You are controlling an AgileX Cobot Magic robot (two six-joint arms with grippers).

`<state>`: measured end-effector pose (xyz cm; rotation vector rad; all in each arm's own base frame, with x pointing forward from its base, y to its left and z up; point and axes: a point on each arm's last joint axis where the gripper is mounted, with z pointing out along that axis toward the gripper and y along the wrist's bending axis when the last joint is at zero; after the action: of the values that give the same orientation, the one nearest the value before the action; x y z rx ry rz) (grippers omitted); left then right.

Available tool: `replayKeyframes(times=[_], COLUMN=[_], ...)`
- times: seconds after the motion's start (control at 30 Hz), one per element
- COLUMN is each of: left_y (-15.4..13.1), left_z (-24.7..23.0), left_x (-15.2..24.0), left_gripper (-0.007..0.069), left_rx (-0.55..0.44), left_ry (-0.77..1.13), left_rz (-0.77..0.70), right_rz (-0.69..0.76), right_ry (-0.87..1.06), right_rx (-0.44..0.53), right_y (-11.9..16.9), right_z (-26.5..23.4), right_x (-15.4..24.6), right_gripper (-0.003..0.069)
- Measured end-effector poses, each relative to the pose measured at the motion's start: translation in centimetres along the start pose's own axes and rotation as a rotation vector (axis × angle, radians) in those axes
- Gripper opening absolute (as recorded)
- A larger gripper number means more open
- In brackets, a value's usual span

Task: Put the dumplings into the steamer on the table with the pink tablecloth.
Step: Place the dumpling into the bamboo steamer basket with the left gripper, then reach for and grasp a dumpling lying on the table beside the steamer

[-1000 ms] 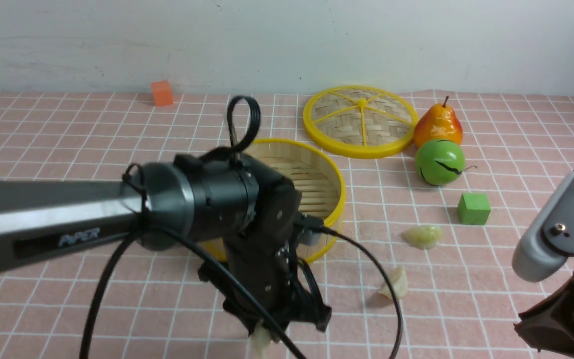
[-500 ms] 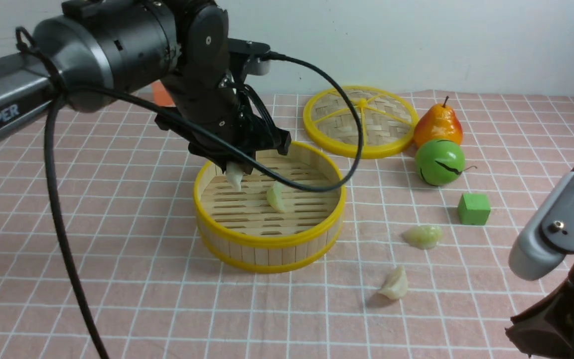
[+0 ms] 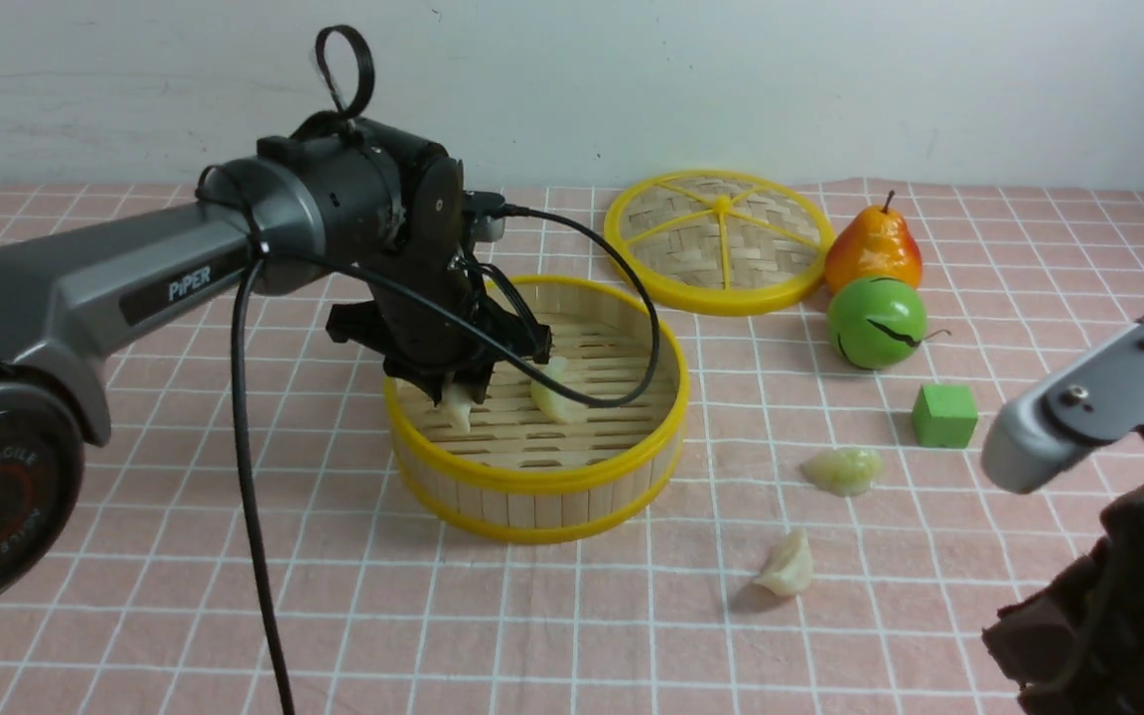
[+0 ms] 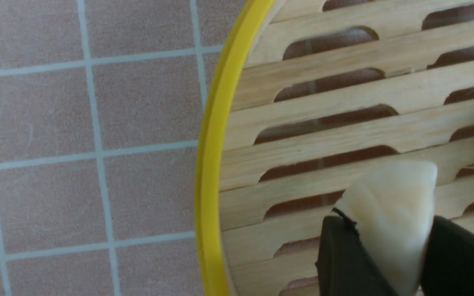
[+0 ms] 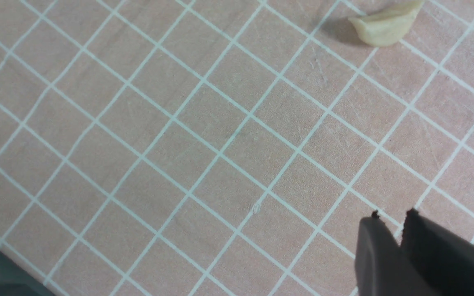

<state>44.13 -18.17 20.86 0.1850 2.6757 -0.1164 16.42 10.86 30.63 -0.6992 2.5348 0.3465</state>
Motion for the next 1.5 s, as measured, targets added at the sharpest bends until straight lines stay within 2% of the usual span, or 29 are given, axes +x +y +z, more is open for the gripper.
replayKeyframes(times=[0.17, 0.23, 0.33, 0.47, 0.5, 0.53, 0.63, 0.77, 0.9, 1.07, 1.13, 1.3, 1.4, 1.5], left_y=[0.1, 0.2, 0.2, 0.2, 0.2, 0.2, 0.5, 0.7, 0.7, 0.4, 0.3, 0.6, 1.0, 1.6], left_z=[0.1, -0.5, -2.0, -8.5, -11.4, -11.8, -17.6, -20.5, -20.6, -21.3, -23.8, -29.3, -32.7, -35.2], left_x=[-0.1, -0.2, -0.8, -2.8, -3.2, -3.3, -3.2, -2.8, -2.6, -2.0, -1.4, 0.3, 1.5, 3.2], left_gripper=[0.0288, 0.0325, 0.0337, 0.0340, 0.0340, 0.0340, 0.0339, 0.0339, 0.0337, 0.0269, 0.0176, 0.0036, -0.0013, -0.0013], left_rx=[-0.011, -0.027, -0.038, -0.020, 0.000, 0.004, 0.041, 0.052, 0.058, 0.104, 0.155, 0.228, 0.256, 0.264], left_ry=[-0.004, 0.024, 0.042, -0.038, -0.087, -0.095, -0.184, -0.219, -0.200, -0.174, -0.207, -0.290, -0.361, -0.406], left_rz=[0.010, 0.011, 0.006, -0.014, -0.022, -0.022, -0.004, 0.004, 0.002, 0.022, 0.042, 0.075, 0.088, 0.092], right_rz=[0.032, 0.043, 0.062, 0.058, 0.053, 0.051, 0.071, 0.093, 0.138, 0.297, 0.407, 0.540, 0.588, 0.572], right_ry=[0.048, 0.072, 0.092, 0.090, 0.101, 0.097, 0.132, 0.195, 0.217, 0.184, 0.149, 0.096, 0.106, 0.167], right_rx=[0.011, 0.015, 0.019, 0.039, 0.046, 0.047, 0.057, 0.062, 0.074, 0.108, 0.100, 0.048, 0.033, 0.034], right_y=[-0.4, -0.5, -0.7, -1.0, -1.2, -1.2, -1.5, -1.8, -2.6, -5.2, -6.6, -7.3, -7.4, -7.5], right_z=[2.6, 4.1, 5.3, 7.3, 8.2, 8.3, 10.8, 13.2, 13.7, 13.7, 14.6, 17.3, 19.1, 20.3], right_x=[-0.8, -1.7, -2.8, -6.0, -6.8, -7.0, -8.3, -8.2, -8.0, -8.2, -8.4, -8.7, -8.5, -7.8], right_gripper=[0.0127, 0.0160, 0.0218, 0.0365, 0.0415, 0.0421, 0.0513, 0.0549, 0.0555, 0.0556, 0.0556, 0.0556, 0.0556, 0.0556])
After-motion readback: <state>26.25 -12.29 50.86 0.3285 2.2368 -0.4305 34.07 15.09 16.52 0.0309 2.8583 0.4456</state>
